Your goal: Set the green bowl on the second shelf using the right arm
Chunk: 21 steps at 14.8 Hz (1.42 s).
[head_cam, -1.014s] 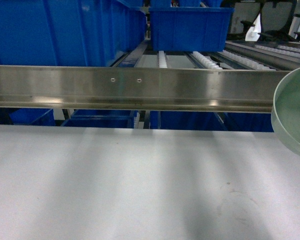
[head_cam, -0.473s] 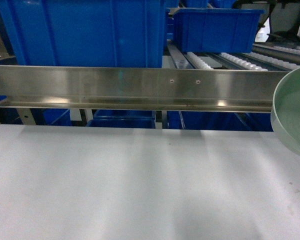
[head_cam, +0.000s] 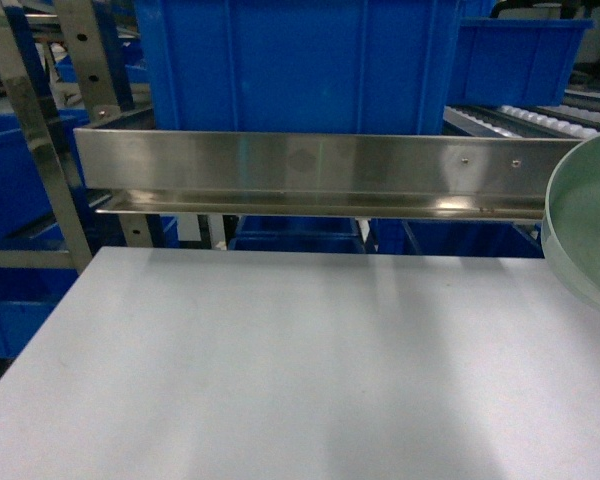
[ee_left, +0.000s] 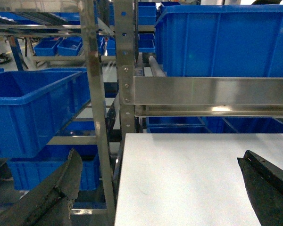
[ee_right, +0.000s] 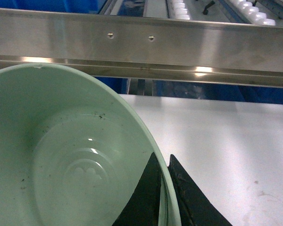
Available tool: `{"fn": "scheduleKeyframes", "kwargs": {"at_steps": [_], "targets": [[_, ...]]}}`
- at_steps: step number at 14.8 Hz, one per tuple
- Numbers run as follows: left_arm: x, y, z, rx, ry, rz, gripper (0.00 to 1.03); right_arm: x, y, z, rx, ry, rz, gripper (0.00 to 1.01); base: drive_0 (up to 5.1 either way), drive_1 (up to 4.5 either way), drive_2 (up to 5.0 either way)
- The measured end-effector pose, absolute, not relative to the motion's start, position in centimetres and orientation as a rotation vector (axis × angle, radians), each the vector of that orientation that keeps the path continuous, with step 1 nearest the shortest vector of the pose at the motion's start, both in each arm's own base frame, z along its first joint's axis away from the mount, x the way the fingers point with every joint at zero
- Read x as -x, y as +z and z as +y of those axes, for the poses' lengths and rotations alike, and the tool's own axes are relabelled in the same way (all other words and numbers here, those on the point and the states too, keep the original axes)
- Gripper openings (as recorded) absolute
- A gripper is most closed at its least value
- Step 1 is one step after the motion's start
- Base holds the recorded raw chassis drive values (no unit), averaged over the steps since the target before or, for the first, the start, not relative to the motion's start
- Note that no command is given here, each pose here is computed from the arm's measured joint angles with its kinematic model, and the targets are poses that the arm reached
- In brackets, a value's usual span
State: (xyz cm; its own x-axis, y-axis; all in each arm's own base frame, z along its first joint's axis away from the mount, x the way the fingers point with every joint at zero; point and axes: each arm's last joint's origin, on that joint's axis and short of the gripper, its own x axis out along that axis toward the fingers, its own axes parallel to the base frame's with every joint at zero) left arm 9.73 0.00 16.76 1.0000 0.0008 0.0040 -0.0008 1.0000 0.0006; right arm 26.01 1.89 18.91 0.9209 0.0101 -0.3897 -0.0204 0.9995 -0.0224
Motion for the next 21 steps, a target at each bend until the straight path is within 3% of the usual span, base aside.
{"fn": "scheduleKeyframes", "kwargs": {"at_steps": [2,21], "targets": [[-9.73,16.76,0.0,-0.001,0.001,-0.004,0.98,-25.98,18.87,1.89,0.026,0.016,0.405,0.03,0.0,0.0,0.0],[-9.73,16.75,0.0,-0.001,0.0,-0.003,0.98,-25.93,19.0,2.03,0.027,0.024,0.398,0.03,-4.9,2.2,2.6]]}}
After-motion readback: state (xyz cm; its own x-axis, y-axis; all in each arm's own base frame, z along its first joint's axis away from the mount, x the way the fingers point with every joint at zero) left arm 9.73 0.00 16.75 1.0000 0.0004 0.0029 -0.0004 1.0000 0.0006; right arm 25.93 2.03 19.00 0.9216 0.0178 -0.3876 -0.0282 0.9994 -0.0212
